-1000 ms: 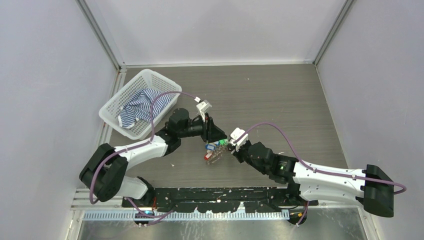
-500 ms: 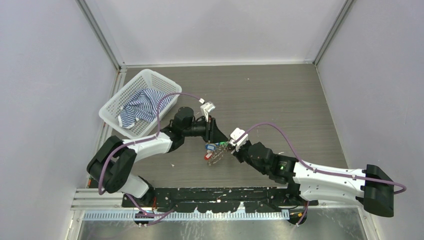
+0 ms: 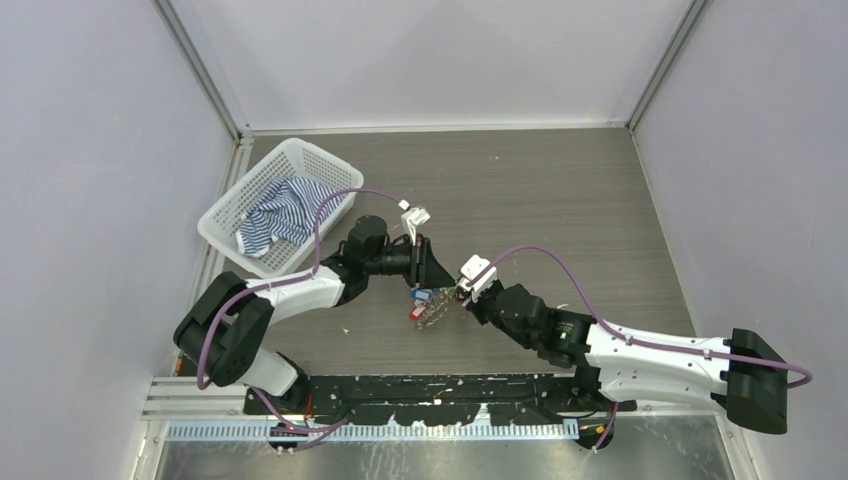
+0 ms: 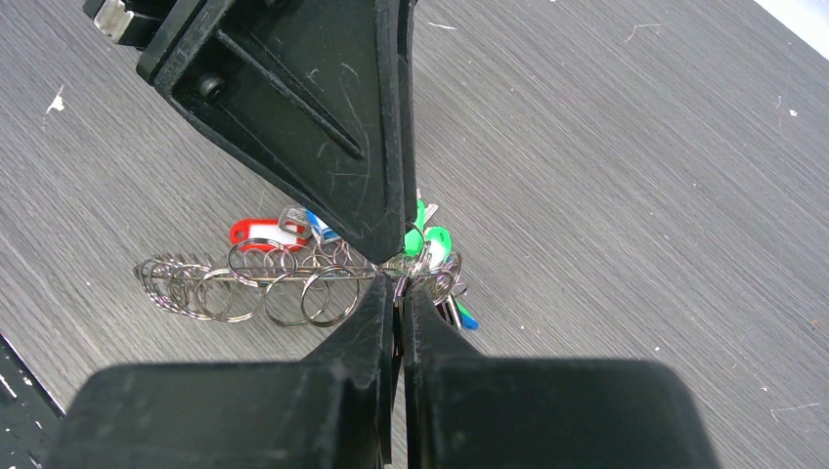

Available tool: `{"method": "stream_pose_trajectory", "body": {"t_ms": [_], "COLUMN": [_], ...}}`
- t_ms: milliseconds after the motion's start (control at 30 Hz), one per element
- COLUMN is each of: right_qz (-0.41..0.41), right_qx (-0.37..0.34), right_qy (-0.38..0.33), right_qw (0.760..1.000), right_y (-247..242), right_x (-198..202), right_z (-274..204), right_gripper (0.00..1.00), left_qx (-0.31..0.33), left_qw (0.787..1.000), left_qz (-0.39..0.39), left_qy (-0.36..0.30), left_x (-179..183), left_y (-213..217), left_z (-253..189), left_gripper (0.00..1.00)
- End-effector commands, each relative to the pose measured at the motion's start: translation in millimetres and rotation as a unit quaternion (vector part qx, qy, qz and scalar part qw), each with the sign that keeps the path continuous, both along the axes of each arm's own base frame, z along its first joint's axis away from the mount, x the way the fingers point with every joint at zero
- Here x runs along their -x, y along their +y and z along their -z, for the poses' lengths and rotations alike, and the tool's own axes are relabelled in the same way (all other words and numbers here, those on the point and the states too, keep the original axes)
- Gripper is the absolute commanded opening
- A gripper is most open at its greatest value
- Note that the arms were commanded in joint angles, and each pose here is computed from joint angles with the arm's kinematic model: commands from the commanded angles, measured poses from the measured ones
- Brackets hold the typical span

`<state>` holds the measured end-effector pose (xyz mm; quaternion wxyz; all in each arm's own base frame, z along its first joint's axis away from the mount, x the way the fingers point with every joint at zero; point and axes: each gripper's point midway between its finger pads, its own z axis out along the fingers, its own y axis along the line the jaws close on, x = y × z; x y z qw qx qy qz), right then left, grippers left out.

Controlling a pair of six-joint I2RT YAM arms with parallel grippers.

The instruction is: Remove the keys from the keyring

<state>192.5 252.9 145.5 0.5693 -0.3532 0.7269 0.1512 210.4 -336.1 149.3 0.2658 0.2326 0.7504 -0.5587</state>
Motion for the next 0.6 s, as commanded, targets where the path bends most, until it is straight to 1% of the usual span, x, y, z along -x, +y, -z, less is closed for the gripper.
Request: {"method": "stream_pose_trajectory", "body": {"t_ms": [0, 333, 567], "right_qz": [0.008, 0.012, 0.015], "right_qx": [-0.042, -0.039, -0.037], "right_qy": [-0.027, -0.027, -0.029], "right_qw": [0.999, 0.999, 0.999], "right_y": [8.4, 7.2, 6.8], "right_x": [-7.1, -8.0, -9.2], "right_z": [-30.9, -29.2, -29.3], "right_gripper": [0.01, 0.01, 0.01], "left_qx": [0.027, 0.037, 0.033], "left_qw": [1.0, 0.999, 0.999], "left_qz": [0.006, 0.011, 0.014], "left_qy": [-0.015, -0.002, 0.006], "left_x": [-0.6, 2.4, 7.9], "left_y": [-1.9, -5.7, -4.3], "left_z": [-14.7, -13.5, -8.7], "left_gripper": [0.28, 0.23, 0.24]}}
